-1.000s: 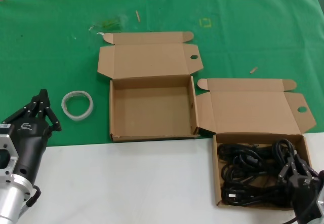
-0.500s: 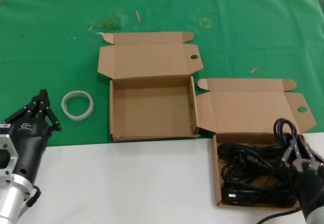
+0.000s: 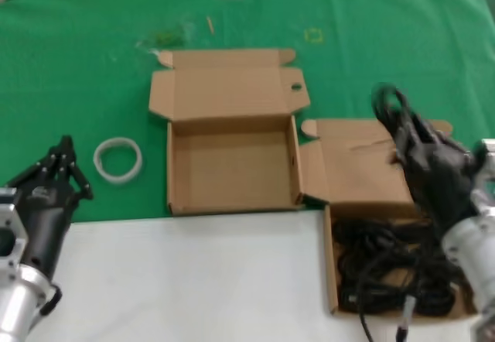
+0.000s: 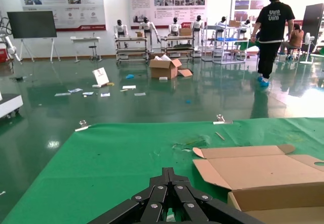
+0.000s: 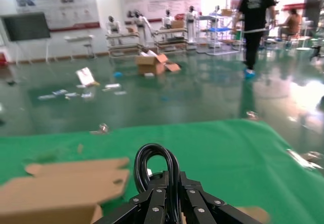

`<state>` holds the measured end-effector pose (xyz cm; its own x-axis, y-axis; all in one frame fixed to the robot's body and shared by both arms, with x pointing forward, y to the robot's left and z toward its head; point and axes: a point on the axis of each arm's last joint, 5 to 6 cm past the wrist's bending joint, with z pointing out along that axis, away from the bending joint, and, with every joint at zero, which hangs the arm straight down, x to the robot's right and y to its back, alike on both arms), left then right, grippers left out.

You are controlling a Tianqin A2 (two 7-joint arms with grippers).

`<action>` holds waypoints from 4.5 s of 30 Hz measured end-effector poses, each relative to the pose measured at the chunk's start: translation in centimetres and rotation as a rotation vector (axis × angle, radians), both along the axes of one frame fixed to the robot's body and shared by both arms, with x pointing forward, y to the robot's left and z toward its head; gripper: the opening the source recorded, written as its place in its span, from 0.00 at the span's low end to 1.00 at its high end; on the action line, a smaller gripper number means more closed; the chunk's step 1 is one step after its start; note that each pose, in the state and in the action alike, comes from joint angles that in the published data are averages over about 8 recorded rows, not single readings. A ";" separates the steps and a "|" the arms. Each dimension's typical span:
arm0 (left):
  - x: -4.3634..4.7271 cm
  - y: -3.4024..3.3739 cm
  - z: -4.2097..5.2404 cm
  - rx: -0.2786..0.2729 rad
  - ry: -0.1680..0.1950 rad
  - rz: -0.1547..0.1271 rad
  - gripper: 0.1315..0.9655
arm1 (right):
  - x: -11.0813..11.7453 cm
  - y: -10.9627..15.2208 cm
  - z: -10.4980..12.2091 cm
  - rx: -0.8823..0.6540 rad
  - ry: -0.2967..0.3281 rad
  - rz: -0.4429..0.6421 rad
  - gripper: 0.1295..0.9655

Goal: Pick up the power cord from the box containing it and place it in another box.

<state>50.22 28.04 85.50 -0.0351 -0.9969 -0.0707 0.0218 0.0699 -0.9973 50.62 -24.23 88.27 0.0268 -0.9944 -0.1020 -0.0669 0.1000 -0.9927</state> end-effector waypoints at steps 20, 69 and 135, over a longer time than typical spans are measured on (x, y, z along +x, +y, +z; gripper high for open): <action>0.00 0.00 0.00 0.000 0.000 0.000 0.01 | 15.9 7.9 -1.0 0.078 0.037 0.325 0.04; 0.00 0.00 0.00 0.000 0.000 0.000 0.01 | 10.9 5.1 9.4 0.017 -0.303 0.356 0.45; 0.00 0.00 0.00 0.000 0.000 0.000 0.96 | 2.2 -2.3 -1.2 -0.125 -0.134 0.057 1.00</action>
